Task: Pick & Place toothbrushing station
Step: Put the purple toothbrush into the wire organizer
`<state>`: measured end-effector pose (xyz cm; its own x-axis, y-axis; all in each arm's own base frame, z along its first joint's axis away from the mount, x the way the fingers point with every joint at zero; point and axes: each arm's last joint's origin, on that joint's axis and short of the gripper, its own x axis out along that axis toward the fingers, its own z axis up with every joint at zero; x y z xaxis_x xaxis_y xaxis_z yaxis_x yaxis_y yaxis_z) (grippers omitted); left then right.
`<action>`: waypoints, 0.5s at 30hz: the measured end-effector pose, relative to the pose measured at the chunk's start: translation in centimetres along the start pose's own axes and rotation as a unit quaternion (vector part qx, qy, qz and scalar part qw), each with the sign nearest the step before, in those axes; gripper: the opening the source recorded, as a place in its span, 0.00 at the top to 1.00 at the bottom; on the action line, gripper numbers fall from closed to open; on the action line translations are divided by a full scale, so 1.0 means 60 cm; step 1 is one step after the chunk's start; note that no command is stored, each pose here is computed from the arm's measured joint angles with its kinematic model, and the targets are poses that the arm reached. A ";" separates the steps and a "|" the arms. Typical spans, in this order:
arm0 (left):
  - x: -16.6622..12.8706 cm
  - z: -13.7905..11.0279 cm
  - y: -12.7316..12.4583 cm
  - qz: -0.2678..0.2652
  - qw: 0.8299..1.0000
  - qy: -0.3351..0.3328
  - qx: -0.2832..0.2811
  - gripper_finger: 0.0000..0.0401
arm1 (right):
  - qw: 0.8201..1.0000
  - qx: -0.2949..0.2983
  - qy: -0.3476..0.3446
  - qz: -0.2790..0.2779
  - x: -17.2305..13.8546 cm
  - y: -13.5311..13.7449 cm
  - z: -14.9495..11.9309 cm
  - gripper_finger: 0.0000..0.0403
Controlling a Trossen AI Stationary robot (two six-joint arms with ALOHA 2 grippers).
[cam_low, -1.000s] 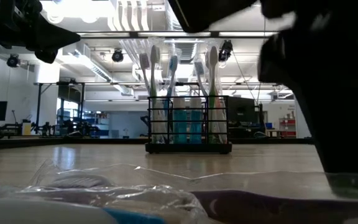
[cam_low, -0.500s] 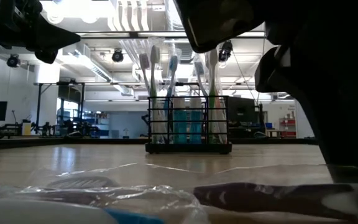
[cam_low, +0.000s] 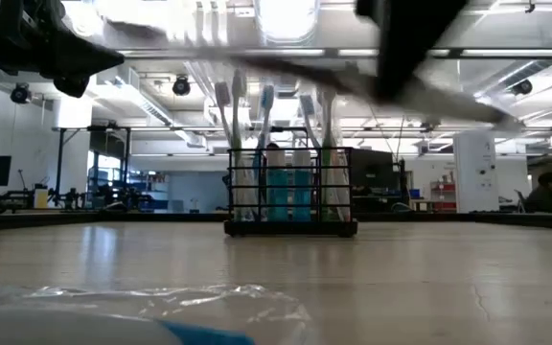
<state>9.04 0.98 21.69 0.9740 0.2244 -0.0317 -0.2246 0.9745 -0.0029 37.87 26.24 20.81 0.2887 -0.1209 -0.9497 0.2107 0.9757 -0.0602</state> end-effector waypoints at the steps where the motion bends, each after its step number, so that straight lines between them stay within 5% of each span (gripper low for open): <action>1: 0.000 0.000 0.000 0.000 1.000 0.000 0.000 0.97 | 1.000 -0.009 -0.026 -0.005 -0.013 -0.003 0.004 0.95; 8: 0.000 0.000 0.000 0.000 1.000 0.000 0.001 0.97 | 0.976 -0.056 -0.206 0.042 -0.095 -0.051 0.032 0.95; 15: 0.000 0.000 0.000 0.000 1.000 0.000 0.003 0.97 | 0.945 -0.051 -0.314 0.078 -0.103 -0.132 -0.020 0.95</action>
<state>9.04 0.98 21.70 0.9740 0.2246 -0.0308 -0.2246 0.9744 0.0032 33.28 19.47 26.76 0.8123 -0.0270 -0.5825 0.0372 0.9993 0.0056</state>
